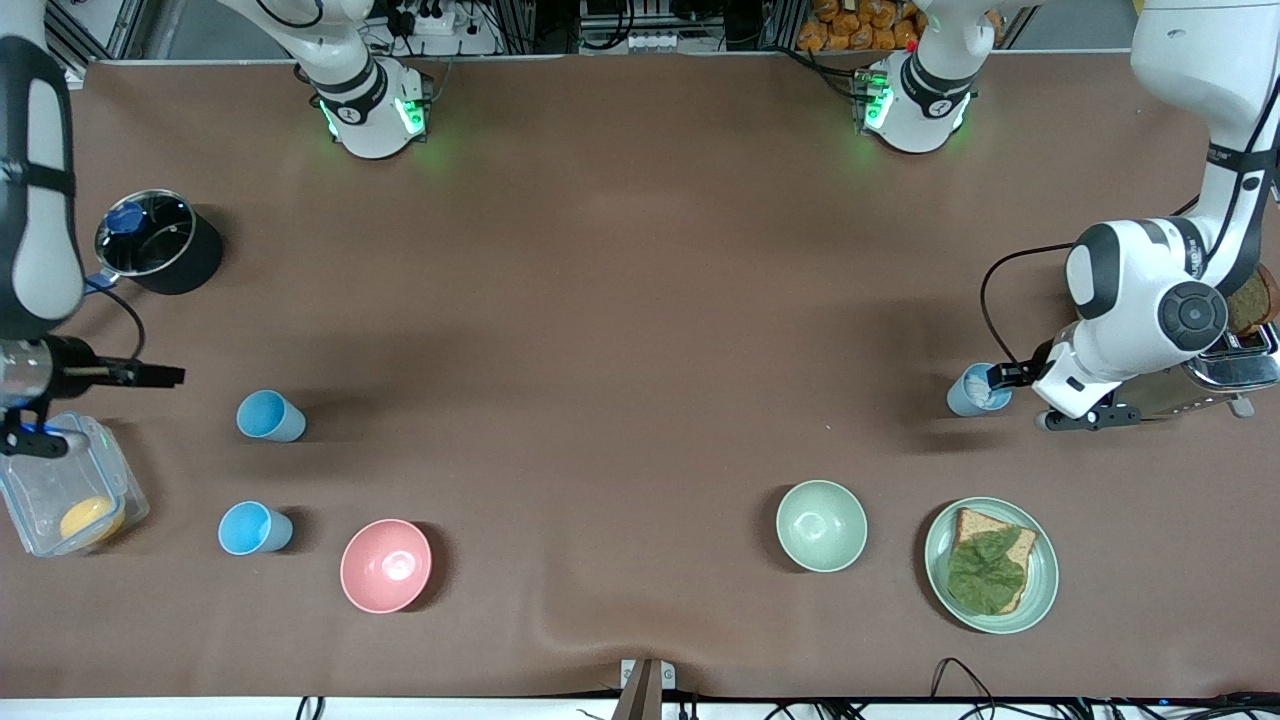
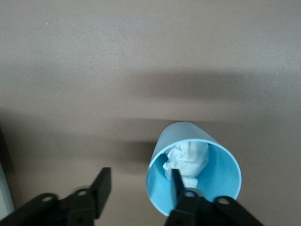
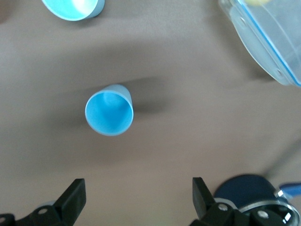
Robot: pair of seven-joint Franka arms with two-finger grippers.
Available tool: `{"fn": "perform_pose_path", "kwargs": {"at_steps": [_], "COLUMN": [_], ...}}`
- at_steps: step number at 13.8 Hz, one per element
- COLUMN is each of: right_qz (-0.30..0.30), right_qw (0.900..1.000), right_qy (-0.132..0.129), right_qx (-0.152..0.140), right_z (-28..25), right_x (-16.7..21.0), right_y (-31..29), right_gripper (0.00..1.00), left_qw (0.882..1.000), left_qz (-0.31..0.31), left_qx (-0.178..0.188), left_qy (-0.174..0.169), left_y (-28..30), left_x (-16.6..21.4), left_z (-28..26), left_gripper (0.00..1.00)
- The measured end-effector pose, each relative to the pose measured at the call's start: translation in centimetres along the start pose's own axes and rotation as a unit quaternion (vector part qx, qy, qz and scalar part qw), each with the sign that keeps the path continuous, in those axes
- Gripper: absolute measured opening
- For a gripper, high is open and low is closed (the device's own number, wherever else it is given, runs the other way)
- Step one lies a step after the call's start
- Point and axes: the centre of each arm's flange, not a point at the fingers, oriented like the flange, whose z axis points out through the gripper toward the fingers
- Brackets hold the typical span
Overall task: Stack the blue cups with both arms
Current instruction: 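Grasp the blue cup with the left gripper while the right gripper reaches another cup, then carry the cup toward the table middle while the right gripper grasps its cup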
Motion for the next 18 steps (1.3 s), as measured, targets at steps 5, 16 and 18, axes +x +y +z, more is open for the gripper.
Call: {"fn": "perform_pose_path", "kwargs": {"at_steps": [5, 16, 18], "right_qz": [-0.032, -0.051, -0.053], "right_qw": [0.999, 0.999, 0.999], "right_qy": [-0.011, -0.013, 0.002], "right_qx": [0.000, 0.001, 0.002], "right_z": [8.6, 17.3, 16.8], "right_x": [4.3, 6.0, 6.2], "right_y": [-2.2, -2.3, -2.4], "right_gripper": [1.00, 0.81, 0.62], "left_qw": [1.000, 0.996, 0.996], "left_qz": [0.003, 0.020, -0.011], "left_qx": [-0.009, -0.082, -0.084], "left_qy": [0.003, 0.010, 0.005], "left_y": [1.0, 25.7, 32.2], "left_x": [0.4, -4.3, -7.3], "left_z": [0.6, -3.7, -4.3], "left_gripper": [0.04, 0.04, 0.04]}}
